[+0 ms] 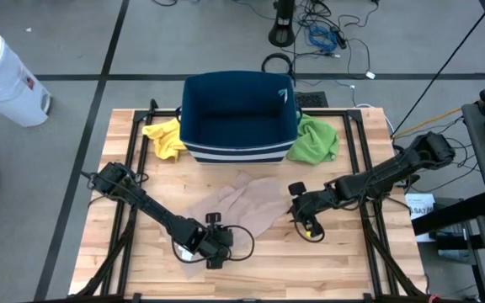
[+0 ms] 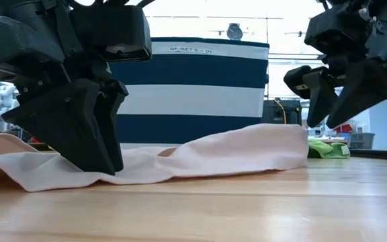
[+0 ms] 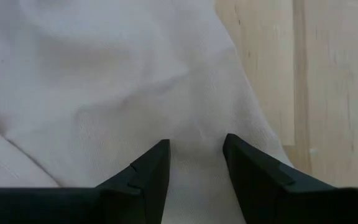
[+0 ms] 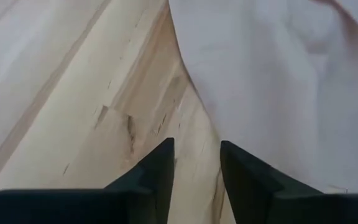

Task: Fold towel
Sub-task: Fold the brown towel

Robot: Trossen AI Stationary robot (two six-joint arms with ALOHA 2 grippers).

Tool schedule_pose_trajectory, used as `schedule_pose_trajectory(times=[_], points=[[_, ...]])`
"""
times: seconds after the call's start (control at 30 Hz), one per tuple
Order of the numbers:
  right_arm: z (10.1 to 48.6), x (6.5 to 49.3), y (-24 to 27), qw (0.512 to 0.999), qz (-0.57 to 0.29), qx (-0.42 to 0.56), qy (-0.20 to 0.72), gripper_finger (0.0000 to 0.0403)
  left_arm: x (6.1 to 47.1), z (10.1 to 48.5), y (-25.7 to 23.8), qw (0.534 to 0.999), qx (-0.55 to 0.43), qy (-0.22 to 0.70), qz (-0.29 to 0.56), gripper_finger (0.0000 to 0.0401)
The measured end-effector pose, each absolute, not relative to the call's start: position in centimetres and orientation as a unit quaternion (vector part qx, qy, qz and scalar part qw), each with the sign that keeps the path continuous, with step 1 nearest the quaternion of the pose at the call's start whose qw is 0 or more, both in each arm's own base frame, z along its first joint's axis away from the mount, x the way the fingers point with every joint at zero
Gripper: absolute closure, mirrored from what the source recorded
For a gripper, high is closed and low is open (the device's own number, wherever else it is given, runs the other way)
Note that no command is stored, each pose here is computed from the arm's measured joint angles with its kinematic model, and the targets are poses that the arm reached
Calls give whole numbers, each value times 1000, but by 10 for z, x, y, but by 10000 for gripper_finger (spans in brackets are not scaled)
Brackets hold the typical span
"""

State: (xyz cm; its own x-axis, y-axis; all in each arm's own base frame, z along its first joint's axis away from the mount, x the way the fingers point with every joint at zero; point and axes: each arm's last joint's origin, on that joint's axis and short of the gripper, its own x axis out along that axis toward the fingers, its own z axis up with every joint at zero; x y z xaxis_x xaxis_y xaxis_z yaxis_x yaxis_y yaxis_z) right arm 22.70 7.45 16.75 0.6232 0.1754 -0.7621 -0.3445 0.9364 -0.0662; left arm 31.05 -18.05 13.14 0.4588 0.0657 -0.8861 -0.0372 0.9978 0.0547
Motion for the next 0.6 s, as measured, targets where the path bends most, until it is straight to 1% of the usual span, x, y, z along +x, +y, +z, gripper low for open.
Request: schedule_pose_trajectory(times=[0.13, 0.33, 0.47, 0.6], points=[[165, 233, 73, 898, 147, -119, 397, 297, 311, 132, -181, 854, 15, 520, 24, 237], [150, 248, 62, 900, 133, -127, 395, 302, 309, 133, -188, 854, 33, 518, -14, 244], [147, 252, 63, 902, 137, -130, 387, 303, 308, 133, -195, 849, 19, 524, -58, 257], [140, 253, 59, 895, 135, -139, 401, 303, 308, 134, -196, 846, 9, 527, -76, 263]])
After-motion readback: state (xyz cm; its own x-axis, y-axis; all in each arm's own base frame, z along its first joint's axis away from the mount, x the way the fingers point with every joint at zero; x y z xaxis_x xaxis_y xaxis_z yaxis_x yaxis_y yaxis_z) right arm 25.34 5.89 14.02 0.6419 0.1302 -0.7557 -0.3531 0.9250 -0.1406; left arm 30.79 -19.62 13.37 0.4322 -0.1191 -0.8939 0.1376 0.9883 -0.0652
